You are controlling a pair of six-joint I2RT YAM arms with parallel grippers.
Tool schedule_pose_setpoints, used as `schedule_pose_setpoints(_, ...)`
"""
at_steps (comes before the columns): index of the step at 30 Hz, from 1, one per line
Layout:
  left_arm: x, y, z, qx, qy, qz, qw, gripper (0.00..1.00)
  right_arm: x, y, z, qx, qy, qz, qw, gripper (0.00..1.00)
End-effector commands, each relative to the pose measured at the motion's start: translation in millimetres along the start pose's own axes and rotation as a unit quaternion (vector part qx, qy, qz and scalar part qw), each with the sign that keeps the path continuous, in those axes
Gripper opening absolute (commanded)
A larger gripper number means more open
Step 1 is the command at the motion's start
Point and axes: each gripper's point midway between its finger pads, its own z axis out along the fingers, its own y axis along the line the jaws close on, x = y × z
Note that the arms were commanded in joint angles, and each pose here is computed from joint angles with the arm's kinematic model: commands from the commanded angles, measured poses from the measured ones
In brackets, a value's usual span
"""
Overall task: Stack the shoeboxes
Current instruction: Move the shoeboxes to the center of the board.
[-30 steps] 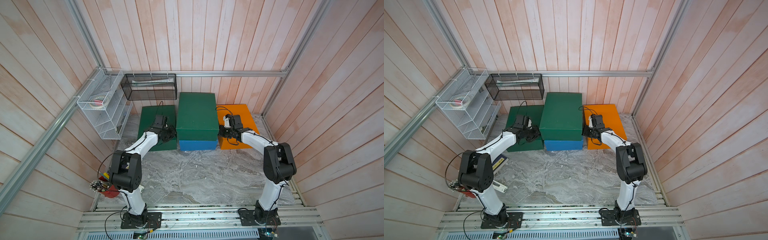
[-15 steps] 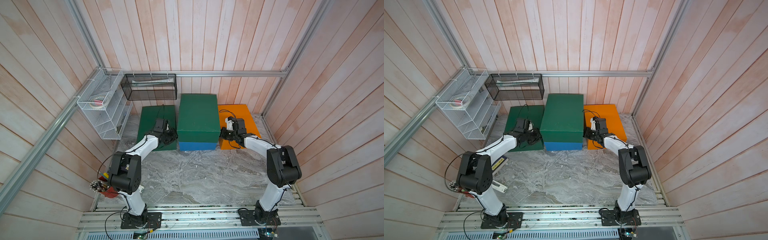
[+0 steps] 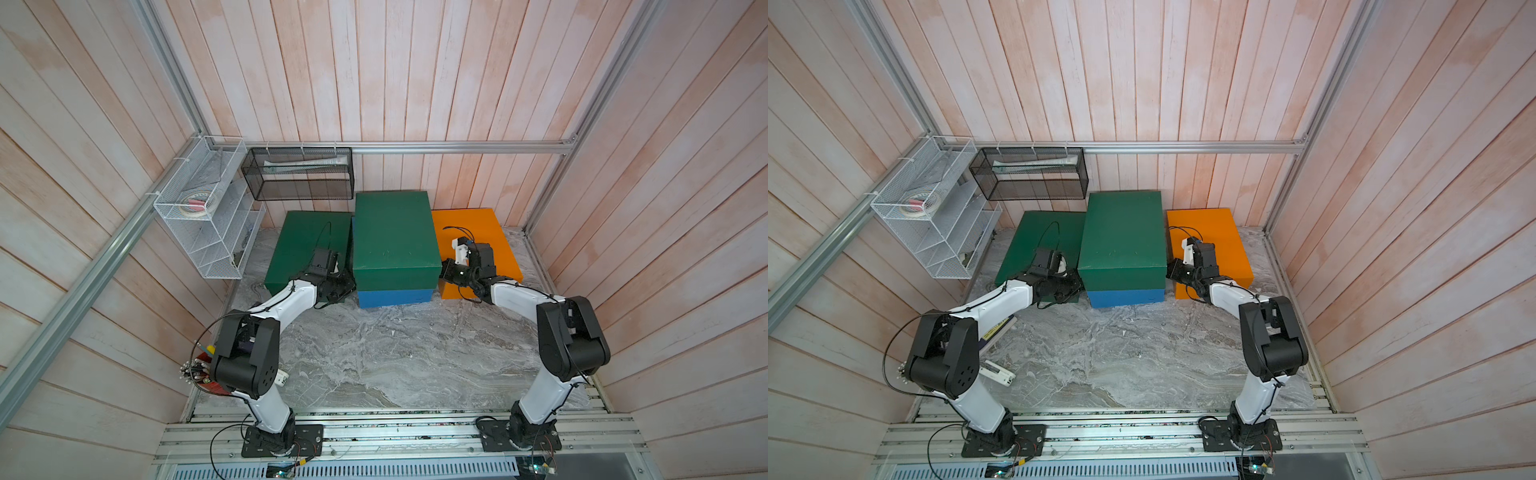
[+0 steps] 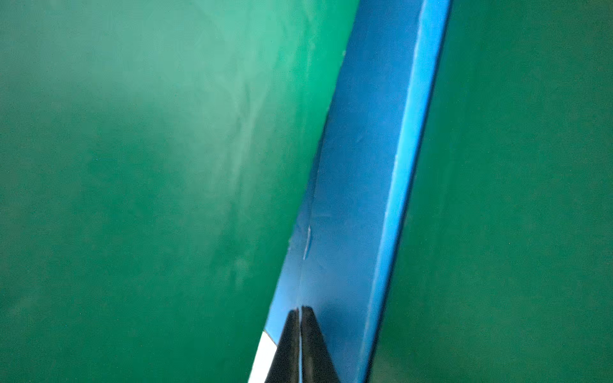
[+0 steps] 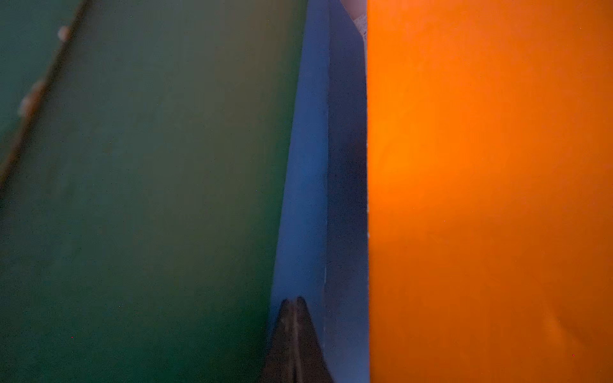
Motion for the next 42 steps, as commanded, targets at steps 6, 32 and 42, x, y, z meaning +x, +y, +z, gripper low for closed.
schedule_pose_setpoints(6, 32.8, -21.5, -19.7, 0.047, 0.028, 0.01, 0.998, 0.09, 73.4, 26.1, -13.5, -0.066, 0.111, 0.055, 0.99, 0.0)
schedule_pose_setpoints(32, 50.8, -15.2, -76.3, 0.012, -0.009, 0.03, 0.999, 0.11, 51.7, 11.5, -90.5, 0.037, 0.045, 0.024, 0.998, 0.0)
schedule_pose_setpoints(42, 23.9, -7.7, -100.1, 0.006, -0.042, 0.016, 0.999, 0.11, 91.4, -16.4, -141.0, 0.156, 0.068, 0.021, 0.985, 0.0)
